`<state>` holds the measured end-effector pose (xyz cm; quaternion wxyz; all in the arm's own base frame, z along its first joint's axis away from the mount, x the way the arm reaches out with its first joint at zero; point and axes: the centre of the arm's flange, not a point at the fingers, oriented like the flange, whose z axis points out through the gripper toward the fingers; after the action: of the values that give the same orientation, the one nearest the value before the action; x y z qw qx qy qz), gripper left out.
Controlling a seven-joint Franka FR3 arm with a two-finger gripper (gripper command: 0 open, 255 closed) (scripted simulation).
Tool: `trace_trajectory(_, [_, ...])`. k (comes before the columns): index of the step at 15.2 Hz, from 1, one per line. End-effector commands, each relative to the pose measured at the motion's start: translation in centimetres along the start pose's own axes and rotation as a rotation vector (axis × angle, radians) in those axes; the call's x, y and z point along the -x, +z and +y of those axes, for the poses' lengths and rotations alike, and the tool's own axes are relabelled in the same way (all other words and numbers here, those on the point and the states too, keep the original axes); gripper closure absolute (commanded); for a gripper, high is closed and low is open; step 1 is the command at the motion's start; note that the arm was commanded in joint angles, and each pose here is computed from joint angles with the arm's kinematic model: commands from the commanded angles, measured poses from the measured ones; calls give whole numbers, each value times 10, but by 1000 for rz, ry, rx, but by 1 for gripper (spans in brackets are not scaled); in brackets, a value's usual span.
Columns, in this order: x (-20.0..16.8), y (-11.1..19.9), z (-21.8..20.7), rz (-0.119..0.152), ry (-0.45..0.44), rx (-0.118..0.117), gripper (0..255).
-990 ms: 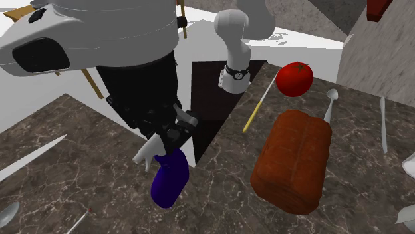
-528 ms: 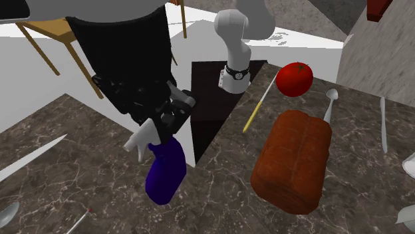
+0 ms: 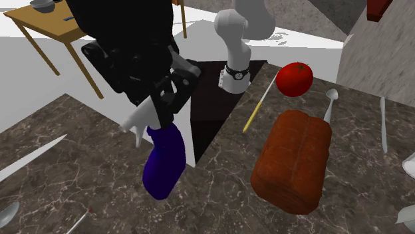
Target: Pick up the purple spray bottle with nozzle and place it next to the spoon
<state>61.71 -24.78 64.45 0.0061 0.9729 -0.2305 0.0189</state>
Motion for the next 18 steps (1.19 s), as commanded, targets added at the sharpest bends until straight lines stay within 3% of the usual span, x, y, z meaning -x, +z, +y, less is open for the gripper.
trace_trajectory(1, [17,-2,-11,0,0,0,255])
trace_trajectory(18, [196,-10,-147,0,0,0,255])
